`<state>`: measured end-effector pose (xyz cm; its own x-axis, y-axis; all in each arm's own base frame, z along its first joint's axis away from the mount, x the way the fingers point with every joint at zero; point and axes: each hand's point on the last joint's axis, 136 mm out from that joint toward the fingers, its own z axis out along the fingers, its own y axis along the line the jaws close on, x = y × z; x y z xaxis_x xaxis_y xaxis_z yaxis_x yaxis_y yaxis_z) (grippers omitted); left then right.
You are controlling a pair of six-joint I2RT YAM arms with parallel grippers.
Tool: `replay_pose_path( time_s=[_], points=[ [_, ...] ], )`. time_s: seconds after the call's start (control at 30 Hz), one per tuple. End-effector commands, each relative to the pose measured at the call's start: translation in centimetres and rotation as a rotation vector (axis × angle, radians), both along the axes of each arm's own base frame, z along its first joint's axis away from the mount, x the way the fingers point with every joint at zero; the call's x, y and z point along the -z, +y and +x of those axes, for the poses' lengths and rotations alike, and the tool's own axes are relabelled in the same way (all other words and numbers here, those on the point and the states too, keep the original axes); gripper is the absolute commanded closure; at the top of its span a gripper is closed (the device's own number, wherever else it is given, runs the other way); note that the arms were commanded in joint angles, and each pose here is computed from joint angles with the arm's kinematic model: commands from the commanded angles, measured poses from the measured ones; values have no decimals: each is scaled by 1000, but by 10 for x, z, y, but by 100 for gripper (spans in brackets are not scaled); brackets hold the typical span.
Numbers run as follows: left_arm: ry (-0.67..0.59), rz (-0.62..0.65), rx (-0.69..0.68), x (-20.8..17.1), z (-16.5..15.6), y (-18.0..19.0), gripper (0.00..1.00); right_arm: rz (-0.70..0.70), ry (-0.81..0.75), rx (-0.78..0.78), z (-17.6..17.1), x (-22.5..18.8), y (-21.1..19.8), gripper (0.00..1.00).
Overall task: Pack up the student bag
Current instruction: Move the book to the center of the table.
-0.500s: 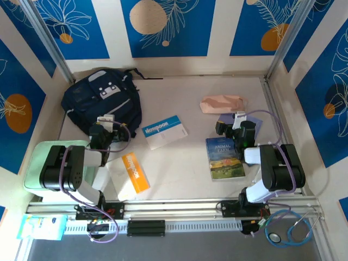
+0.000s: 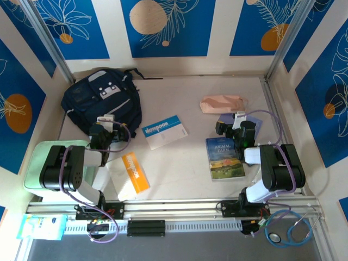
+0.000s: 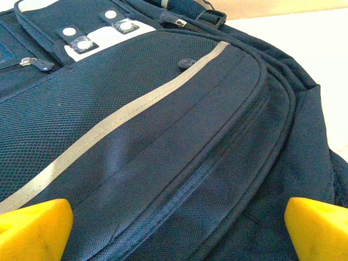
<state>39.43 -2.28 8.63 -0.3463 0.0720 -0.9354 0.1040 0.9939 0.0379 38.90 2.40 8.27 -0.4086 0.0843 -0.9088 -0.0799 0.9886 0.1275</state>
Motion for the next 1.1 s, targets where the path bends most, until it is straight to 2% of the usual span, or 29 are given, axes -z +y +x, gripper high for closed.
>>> replay_pose_path(
  time_s=[0.0,0.7,0.9,1.07],
  points=[
    [-16,1,26,-4,2,-5,0,0,-32,-8,8,-11,1,1],
    [-22,1,24,-5,2,-5,0,-2,-36,-7,7,-12,0,1],
    [-85,0,18,-23,-9,-3,0,-67,-11,8,4,-55,12,1],
    [-44,10,-63,-44,-8,10,0,83,105,51,-2,-85,22,1]
  ],
)
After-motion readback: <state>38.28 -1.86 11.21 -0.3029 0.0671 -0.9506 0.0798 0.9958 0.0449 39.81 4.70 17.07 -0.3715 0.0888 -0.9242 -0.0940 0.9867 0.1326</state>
